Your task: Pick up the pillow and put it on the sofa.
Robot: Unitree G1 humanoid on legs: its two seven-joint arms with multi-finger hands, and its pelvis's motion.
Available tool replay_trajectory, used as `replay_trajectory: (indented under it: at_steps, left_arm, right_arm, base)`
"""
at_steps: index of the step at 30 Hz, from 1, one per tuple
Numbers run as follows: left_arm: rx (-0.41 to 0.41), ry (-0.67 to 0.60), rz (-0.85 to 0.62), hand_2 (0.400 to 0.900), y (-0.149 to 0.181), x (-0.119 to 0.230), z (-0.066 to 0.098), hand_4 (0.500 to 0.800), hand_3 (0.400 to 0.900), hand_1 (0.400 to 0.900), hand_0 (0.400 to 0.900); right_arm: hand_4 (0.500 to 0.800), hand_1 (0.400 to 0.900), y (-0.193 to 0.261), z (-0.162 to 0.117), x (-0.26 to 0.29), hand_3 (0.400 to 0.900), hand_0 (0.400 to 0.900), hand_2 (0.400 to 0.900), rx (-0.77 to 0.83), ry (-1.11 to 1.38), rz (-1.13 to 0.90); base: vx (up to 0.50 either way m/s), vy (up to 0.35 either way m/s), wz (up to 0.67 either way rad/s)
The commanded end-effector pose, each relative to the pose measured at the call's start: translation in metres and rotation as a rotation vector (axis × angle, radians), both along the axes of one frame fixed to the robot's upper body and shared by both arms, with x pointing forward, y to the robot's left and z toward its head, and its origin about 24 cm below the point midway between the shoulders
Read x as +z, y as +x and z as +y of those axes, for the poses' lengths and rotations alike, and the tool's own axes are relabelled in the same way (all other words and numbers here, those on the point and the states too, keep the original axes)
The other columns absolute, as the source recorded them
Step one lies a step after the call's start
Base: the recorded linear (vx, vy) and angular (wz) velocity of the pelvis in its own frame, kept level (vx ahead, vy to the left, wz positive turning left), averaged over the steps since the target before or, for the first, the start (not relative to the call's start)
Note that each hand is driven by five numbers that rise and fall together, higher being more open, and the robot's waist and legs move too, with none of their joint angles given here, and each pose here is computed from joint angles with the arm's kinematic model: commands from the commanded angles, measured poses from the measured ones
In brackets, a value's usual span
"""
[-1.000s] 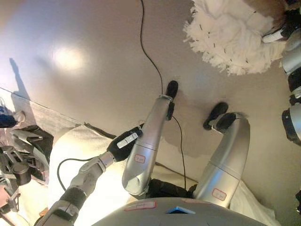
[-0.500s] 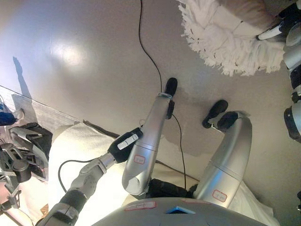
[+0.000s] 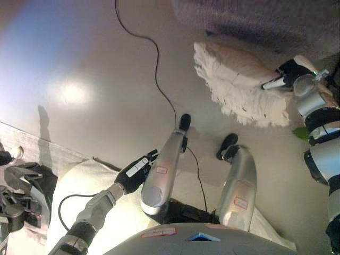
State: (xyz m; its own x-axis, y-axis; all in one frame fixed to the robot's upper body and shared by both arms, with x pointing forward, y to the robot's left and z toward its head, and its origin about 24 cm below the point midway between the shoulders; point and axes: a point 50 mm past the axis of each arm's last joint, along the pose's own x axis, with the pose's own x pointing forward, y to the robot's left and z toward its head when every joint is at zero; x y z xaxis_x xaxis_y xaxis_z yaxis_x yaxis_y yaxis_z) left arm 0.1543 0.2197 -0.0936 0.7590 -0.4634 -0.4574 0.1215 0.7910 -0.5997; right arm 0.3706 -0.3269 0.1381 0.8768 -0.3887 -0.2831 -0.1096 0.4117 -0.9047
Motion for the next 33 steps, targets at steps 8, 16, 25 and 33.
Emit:
replay_trajectory:
  at_steps: [8,16,25,33]
  left_arm:
    - [0.054,0.115,0.216,0.9,-0.038,-0.026,0.03,0.8,0.9,0.9,0.9]
    - [0.082,0.171,0.423,0.9,-0.08,-0.049,0.026,0.8,0.9,0.9,0.9]
    - [0.085,0.227,0.576,0.9,-0.115,-0.059,0.032,0.8,0.9,0.9,0.9]
    - [0.076,0.235,0.593,0.9,-0.121,-0.059,0.035,0.8,0.9,0.9,0.9]
  right_arm:
    - [0.5,0.4,-0.01,-0.01,0.091,0.4,0.4,0.4,0.247,-0.115,-0.225]
    - [0.5,0.4,-0.018,0.011,0.088,0.4,0.4,0.4,0.452,-0.147,-0.136]
    - [0.5,0.4,-0.009,0.047,0.142,0.4,0.4,0.4,0.616,-0.168,-0.193]
    - [0.5,0.4,0.005,0.057,0.174,0.4,0.4,0.4,0.584,-0.091,-0.232]
  base:
    - [0.111,-0.037,-0.04]
    - [0.219,-0.023,-0.01]
    - [0.112,-0.015,0.07]
    - [0.104,-0.011,0.16]
